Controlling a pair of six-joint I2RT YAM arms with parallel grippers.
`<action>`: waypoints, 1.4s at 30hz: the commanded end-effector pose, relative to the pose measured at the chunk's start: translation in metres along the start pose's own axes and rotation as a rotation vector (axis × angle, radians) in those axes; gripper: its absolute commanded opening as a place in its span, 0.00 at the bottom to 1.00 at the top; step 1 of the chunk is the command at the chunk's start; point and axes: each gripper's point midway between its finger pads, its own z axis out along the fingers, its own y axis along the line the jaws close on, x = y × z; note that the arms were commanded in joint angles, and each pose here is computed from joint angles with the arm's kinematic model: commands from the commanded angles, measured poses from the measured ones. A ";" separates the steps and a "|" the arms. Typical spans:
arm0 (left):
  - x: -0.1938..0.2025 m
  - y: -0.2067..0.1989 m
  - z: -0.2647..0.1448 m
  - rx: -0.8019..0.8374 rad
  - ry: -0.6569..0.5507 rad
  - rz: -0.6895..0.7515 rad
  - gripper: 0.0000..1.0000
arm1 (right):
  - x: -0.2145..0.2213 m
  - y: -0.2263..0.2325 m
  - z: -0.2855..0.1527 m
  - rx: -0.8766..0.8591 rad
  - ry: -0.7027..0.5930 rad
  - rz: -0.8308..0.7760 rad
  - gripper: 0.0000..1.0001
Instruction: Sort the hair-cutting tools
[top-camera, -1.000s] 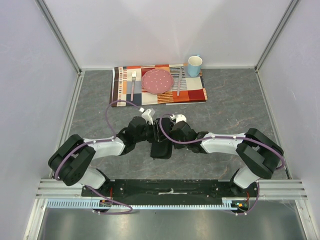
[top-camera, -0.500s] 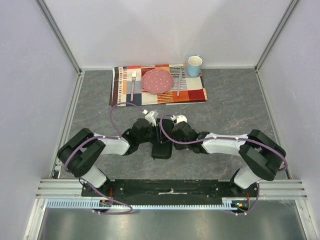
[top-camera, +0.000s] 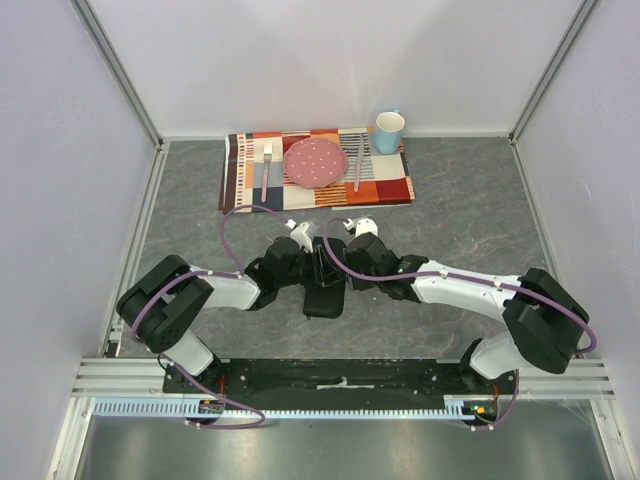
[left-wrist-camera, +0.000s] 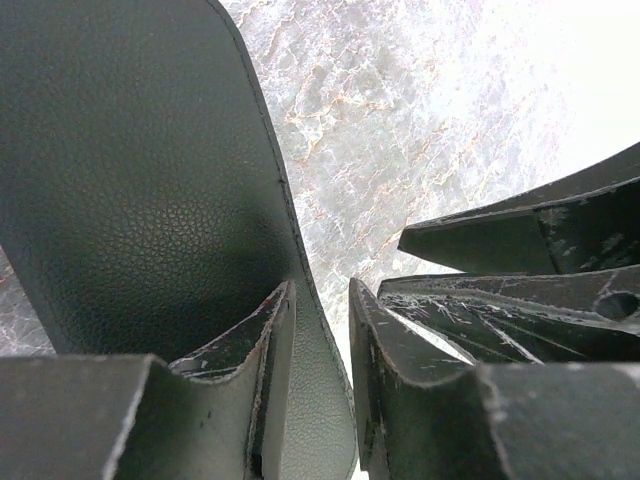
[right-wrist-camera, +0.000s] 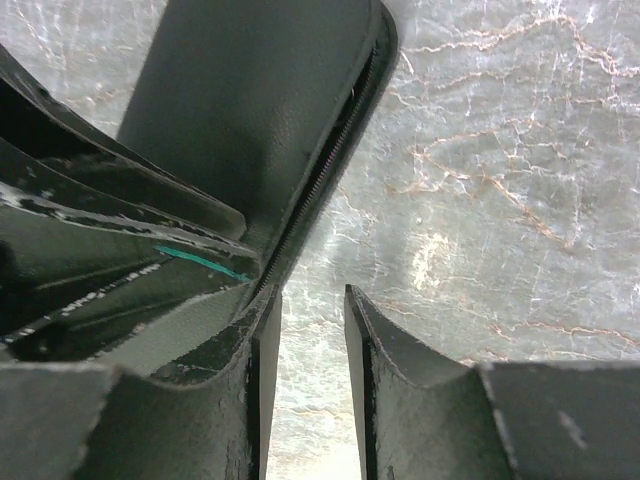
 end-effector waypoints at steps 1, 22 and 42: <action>0.006 0.003 0.001 -0.011 0.002 -0.018 0.34 | -0.027 0.011 0.003 -0.012 -0.069 0.037 0.40; 0.009 0.005 0.001 -0.008 0.005 -0.015 0.02 | -0.039 0.024 0.036 -0.011 -0.086 0.021 0.40; -0.026 -0.012 -0.039 -0.098 -0.035 0.086 0.41 | 0.001 -0.004 0.055 0.111 0.036 -0.046 0.40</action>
